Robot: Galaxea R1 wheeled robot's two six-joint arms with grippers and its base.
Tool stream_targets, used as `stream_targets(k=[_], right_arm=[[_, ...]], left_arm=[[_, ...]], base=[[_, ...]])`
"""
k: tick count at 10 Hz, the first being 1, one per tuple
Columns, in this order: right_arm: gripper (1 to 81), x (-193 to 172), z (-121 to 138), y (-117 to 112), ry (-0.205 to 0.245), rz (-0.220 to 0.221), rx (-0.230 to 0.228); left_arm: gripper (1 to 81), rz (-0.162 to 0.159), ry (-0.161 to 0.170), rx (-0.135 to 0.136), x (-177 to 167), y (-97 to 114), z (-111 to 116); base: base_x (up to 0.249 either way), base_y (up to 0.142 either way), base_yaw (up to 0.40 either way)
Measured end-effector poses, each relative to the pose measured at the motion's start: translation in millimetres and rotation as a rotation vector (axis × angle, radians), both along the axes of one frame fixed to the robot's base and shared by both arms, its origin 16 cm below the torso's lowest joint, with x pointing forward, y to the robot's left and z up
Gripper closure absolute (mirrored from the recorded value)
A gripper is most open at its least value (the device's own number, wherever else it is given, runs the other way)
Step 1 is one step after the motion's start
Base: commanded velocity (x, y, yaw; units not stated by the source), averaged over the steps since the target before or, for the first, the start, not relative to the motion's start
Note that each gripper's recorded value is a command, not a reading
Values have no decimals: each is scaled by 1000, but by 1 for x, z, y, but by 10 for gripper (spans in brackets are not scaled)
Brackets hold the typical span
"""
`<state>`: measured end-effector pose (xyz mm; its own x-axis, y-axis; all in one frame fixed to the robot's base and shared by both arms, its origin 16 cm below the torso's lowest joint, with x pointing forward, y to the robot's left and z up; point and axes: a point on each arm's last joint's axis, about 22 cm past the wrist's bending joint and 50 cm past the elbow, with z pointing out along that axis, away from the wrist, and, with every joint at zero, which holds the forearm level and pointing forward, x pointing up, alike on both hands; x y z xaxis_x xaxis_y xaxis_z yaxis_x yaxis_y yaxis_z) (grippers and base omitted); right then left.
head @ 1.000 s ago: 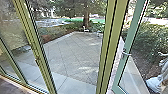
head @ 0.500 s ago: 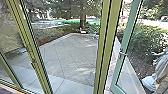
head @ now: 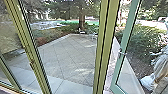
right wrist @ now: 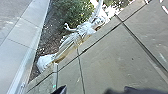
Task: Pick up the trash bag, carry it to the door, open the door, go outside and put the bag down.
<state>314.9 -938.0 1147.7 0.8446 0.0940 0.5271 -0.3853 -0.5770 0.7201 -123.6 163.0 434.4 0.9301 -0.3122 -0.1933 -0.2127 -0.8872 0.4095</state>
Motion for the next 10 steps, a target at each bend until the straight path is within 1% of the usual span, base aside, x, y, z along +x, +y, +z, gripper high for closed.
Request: stream_targets(k=[1, 2, 4, 5, 6, 7, 8, 9, 10], right_arm=[[10, -3, -6, -3, 10, -2, -3], [10, -12, -7, -11, 17, -19, -12], [10, -26, -1, -24, 10, -39, -33], [10, -27, 1, -25, 6, -44, -33], [10, -26, -1, -23, 4, -49, -18], [10, -27, -12, -14, -1, -72, 49], [10, -25, -23, -2, -9, -91, 126], [10, -27, -42, 17, 11, -123, 235], [10, -33, -64, 42, 54, -160, 357]], left_arm=[[811, 0, 0, 0, 0, 0, 0], [811, 0, 0, 0, 0, 0, 0], [811, 0, 0, 0, 0, 0, 0], [811, 0, -1, -1, 0, 0, 0], [811, -1, -1, -1, 0, 0, 0], [811, -1, -1, -1, 0, 0, 0], [811, -3, -2, -1, 0, 0, 0], [811, -3, -1, -1, 0, 0, 0], [811, -3, -1, -2, 0, -1, 0]], base=[[0, 0, 0], [0, 0, 0], [0, 0, 0], [0, 0, 0], [0, 0, 0], [0, 0, 0], [0, 0, 0], [0, 0, 0], [0, 0, 0]])
